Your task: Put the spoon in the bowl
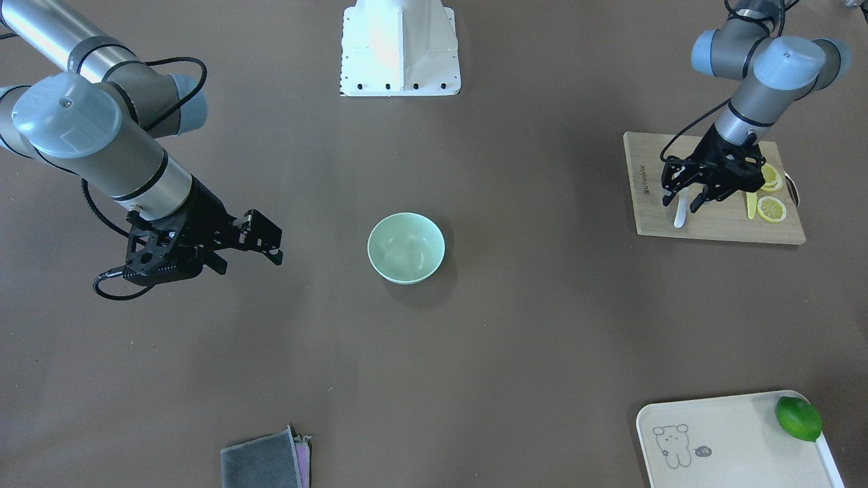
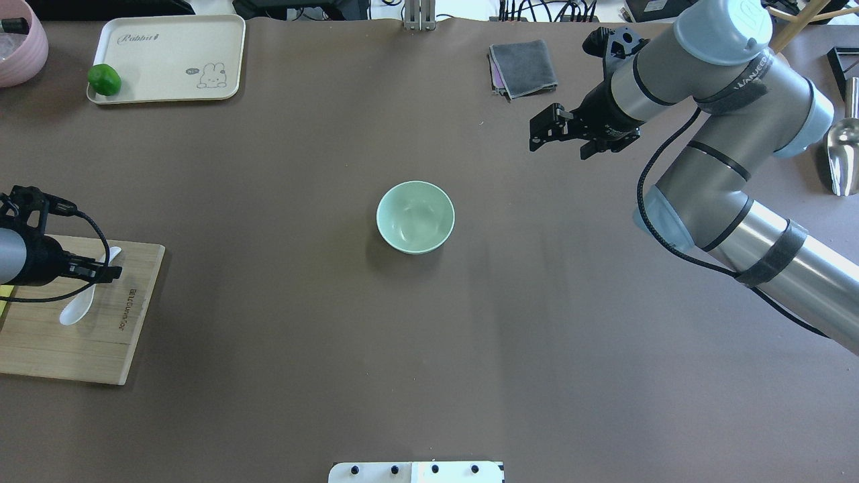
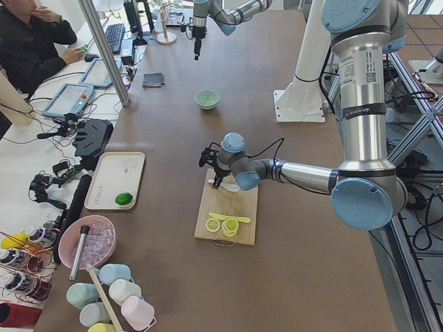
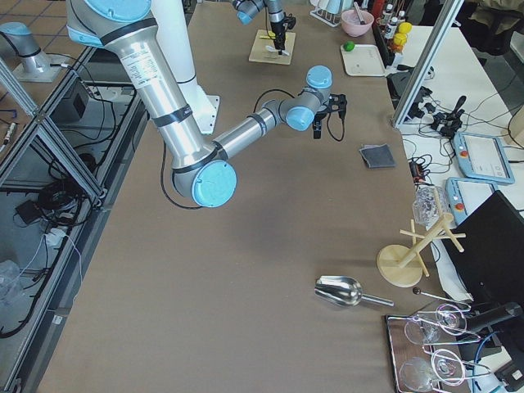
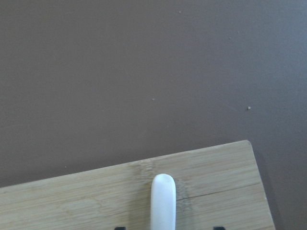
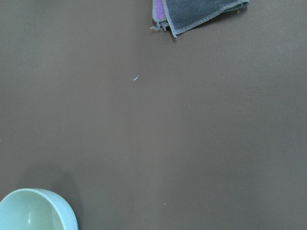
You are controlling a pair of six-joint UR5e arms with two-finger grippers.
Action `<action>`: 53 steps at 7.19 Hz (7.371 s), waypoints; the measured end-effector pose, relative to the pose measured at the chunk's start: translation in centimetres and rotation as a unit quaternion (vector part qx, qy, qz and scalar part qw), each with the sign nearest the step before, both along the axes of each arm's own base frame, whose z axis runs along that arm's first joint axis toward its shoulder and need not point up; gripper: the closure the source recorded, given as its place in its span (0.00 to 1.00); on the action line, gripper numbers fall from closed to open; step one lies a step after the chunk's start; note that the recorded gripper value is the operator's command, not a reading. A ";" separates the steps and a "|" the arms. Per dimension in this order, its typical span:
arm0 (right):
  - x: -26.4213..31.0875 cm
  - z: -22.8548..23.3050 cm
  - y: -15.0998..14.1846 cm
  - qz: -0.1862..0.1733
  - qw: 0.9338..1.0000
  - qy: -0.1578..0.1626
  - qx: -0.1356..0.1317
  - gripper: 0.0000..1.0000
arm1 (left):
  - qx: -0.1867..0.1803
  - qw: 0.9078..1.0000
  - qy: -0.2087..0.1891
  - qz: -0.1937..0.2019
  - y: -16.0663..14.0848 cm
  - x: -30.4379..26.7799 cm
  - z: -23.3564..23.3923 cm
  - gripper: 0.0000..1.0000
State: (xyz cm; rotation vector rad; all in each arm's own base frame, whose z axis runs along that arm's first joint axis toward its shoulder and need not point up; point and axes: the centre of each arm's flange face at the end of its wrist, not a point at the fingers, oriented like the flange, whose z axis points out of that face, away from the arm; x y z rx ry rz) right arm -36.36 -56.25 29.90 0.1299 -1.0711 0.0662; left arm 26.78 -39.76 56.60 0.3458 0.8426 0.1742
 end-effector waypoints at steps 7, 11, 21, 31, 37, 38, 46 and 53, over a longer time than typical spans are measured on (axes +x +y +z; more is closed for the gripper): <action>0.4 0.3 0.4 0.003 1.000 -0.002 -0.004 0.00 | 0.001 1.000 0.000 0.001 0.1 -0.1 0.0 1.00; 0.8 -0.3 0.6 0.002 1.000 -0.007 -0.001 0.00 | 0.025 0.999 0.043 0.004 -0.1 -0.5 -6.3 1.00; 2.6 2.1 0.3 0.012 1.000 0.005 -0.001 0.00 | -0.030 0.974 0.178 -0.135 -8.7 23.3 -39.0 1.00; 4.9 4.8 -0.3 -0.003 0.999 0.031 0.039 0.00 | 0.006 0.978 0.125 -0.166 -8.0 30.3 -38.8 0.02; 24.5 20.6 -0.3 -0.069 0.981 0.133 0.126 0.00 | 0.033 0.989 0.071 -0.122 -9.9 8.2 -36.1 0.02; 28.5 23.6 0.2 -0.082 0.974 0.166 0.127 0.00 | 0.015 0.990 0.070 -0.120 -11.6 5.1 -34.6 0.02; 41.7 33.0 6.5 -0.056 0.977 0.206 0.030 0.00 | -0.034 0.991 -0.124 -0.046 -15.4 -34.0 -6.0 0.02; 40.1 31.7 7.2 -0.074 0.987 0.143 -0.009 0.00 | -0.113 0.992 -0.045 -0.024 -9.3 -35.4 3.7 0.02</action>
